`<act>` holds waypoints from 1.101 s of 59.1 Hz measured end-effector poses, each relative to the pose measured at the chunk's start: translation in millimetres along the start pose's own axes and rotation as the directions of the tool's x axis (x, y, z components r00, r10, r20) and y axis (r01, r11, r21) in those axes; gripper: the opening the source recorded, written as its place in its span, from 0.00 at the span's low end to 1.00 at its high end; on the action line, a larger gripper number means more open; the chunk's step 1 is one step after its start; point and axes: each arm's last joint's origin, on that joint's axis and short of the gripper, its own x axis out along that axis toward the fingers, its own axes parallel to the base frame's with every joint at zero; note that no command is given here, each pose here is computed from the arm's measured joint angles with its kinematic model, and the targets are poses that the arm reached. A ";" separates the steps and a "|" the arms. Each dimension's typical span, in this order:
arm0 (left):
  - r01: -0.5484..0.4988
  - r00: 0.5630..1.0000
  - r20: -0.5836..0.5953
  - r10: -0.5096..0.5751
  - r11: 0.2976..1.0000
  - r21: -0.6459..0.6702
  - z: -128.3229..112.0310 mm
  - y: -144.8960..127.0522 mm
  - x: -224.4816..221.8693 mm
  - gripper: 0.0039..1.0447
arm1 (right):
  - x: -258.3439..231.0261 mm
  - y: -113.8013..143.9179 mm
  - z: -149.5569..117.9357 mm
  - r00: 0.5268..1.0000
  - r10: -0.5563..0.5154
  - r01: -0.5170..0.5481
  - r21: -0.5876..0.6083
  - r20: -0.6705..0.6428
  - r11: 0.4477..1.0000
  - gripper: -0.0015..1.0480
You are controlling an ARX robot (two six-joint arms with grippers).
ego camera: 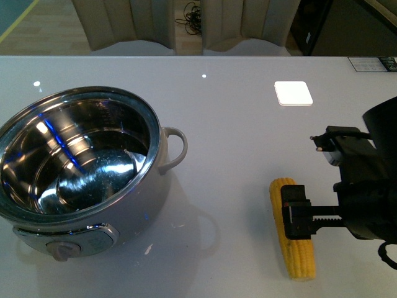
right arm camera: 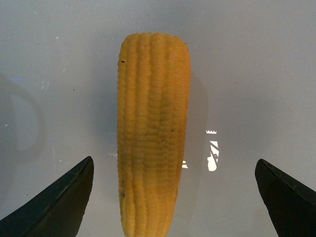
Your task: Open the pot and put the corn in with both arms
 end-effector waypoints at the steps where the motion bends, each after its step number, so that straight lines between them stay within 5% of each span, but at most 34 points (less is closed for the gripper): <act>1: 0.000 1.000 0.000 0.000 1.000 0.000 0.0 0.0 0.0 0.93 | 2.9 1.3 0.3 1.000 0.001 -0.001 -0.004 -0.004 1.000 0.91; 27: 0.000 1.000 0.000 0.000 1.000 0.000 0.0 0.0 0.0 0.93 | 40.5 9.2 -4.3 0.995 0.000 -0.006 -0.051 -0.101 0.999 0.91; 51: 0.000 1.000 0.000 0.000 1.000 0.000 0.0 0.0 0.0 0.93 | 41.5 17.4 -10.9 0.991 0.021 -0.032 -0.079 -0.134 0.996 0.31; 65: 0.000 1.000 0.000 0.000 1.000 0.000 0.0 0.0 0.0 0.93 | 9.0 18.1 11.4 0.993 0.089 -0.093 -0.050 -0.082 0.994 0.36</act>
